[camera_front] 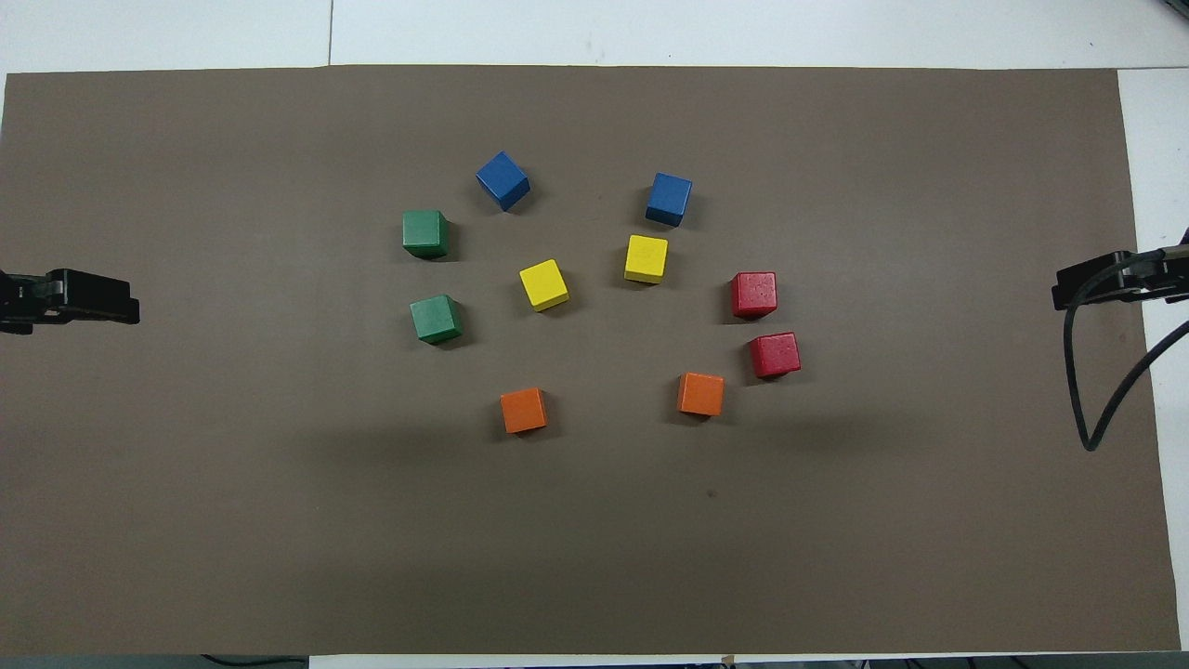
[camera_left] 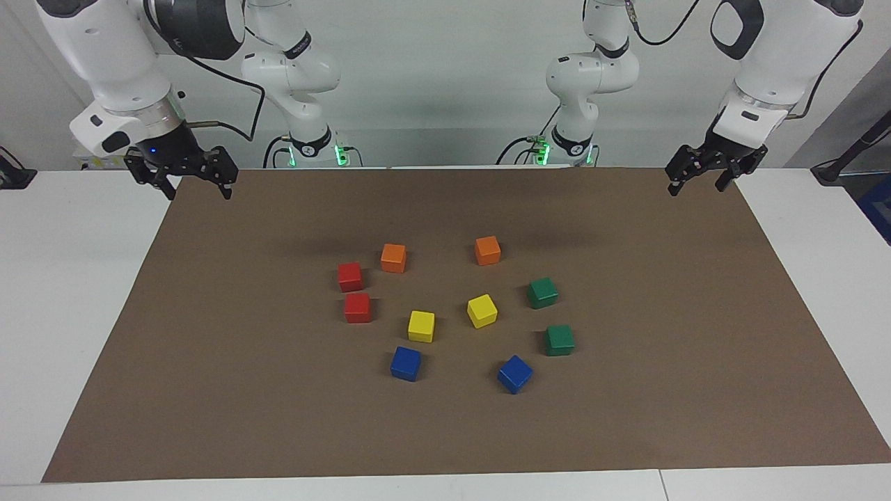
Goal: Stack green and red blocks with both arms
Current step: 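Move both grippers in toward the green and red blocks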
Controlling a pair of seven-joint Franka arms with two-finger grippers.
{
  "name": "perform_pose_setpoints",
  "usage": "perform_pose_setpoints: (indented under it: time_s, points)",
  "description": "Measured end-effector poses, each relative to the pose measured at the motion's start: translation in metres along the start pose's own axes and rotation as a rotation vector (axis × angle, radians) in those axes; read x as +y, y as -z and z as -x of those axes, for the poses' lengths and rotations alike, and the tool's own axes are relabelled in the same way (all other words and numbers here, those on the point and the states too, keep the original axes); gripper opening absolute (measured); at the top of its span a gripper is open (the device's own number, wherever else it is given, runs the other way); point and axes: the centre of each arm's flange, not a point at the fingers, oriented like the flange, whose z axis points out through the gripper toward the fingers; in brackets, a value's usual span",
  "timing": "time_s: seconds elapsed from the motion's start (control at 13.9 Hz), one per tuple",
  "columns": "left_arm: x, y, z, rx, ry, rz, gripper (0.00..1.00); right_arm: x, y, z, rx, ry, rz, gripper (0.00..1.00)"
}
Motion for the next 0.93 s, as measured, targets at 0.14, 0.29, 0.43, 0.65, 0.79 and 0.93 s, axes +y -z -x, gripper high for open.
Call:
perform_pose_setpoints:
  time_s: [0.14,0.29,0.43,0.65,0.79,0.93]
  points:
    - [0.0,0.0,0.0,0.0,0.0,0.0,1.0,0.0,0.0,0.0,0.0,0.0,0.0,1.0]
    - [0.0,0.0,0.0,0.0,-0.001,0.0,1.0,0.0,0.0,0.0,0.0,0.0,0.0,1.0]
    - [0.0,0.0,0.0,0.0,-0.002,0.0,1.0,0.0,0.0,0.0,0.0,0.0,0.0,1.0]
    - [0.001,-0.001,0.0,-0.003,-0.004,0.0,1.0,-0.001,0.0,0.0,-0.001,0.0,0.0,1.0]
    - [0.006,-0.007,0.001,-0.012,-0.013,-0.001,1.0,-0.003,0.0,0.0,-0.001,-0.006,0.0,1.0]
    - [0.023,-0.018,0.002,-0.012,-0.013,-0.001,1.0,-0.008,0.0,-0.001,-0.001,-0.023,0.0,1.0]
